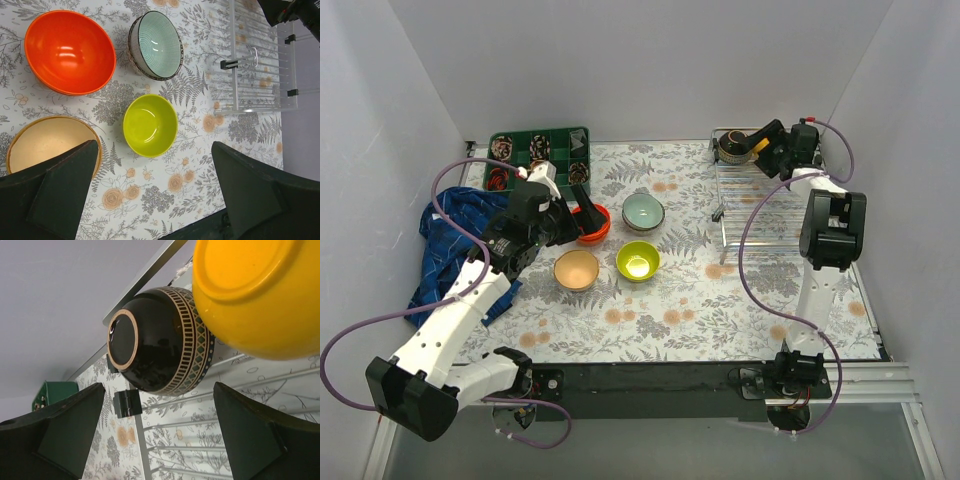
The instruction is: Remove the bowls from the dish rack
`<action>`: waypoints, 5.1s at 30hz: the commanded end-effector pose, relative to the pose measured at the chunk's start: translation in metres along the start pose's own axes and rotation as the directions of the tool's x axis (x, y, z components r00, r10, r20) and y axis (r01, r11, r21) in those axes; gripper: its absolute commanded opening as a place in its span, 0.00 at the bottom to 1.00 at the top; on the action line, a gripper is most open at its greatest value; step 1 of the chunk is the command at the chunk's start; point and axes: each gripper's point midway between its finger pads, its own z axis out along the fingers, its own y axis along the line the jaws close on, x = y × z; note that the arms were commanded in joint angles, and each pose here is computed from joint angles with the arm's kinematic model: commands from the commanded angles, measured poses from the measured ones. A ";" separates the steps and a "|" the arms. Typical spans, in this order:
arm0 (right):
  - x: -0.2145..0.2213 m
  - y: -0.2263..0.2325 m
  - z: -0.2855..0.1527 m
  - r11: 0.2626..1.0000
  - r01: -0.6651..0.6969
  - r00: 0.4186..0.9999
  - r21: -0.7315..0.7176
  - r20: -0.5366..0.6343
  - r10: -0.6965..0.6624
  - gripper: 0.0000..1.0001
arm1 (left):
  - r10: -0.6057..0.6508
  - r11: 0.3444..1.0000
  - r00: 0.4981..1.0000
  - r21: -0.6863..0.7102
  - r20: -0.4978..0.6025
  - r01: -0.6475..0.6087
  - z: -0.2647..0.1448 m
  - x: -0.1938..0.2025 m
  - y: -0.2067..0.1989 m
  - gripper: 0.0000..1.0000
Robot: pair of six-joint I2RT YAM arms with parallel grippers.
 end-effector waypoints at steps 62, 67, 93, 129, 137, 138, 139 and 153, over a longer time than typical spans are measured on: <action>0.057 -0.032 -0.010 0.904 -0.345 0.939 0.252 0.101 0.330 0.43 | -0.055 0.996 0.994 -0.071 0.093 0.061 -0.040 -0.016 0.009 0.98; 0.060 -0.020 -0.028 0.930 -0.297 0.955 0.218 0.054 0.292 0.35 | -0.038 0.997 0.994 -0.060 0.103 0.044 -0.038 -0.014 0.010 0.98; 0.072 -0.030 -0.134 0.981 -0.123 0.990 0.150 -0.056 0.132 0.09 | 0.033 0.999 0.995 -0.034 0.099 -0.030 -0.028 -0.001 0.018 0.98; 0.118 -0.081 -0.143 0.998 0.011 0.891 -0.054 -0.452 -0.035 0.94 | 0.027 1.000 0.999 -0.013 0.044 -0.027 -0.014 0.011 0.017 0.98; 0.129 -0.086 -0.144 0.999 -0.017 0.860 -0.042 -0.511 -0.007 0.96 | 0.027 1.000 0.999 0.014 0.027 -0.028 -0.014 0.013 0.012 0.98; 0.128 -0.085 -0.145 0.999 -0.017 0.857 -0.044 -0.515 -0.008 0.96 | 0.024 1.000 0.999 0.016 0.030 -0.025 -0.015 0.013 0.011 0.98; 0.128 -0.083 -0.145 0.998 -0.021 0.853 -0.053 -0.522 -0.010 0.96 | 0.024 1.000 0.999 0.018 0.027 -0.025 -0.015 0.014 0.012 0.98; 0.122 -0.068 -0.150 0.995 -0.092 0.857 -0.037 -0.511 0.060 0.98 | 0.016 0.999 0.999 0.034 0.036 -0.017 -0.020 0.014 0.009 0.98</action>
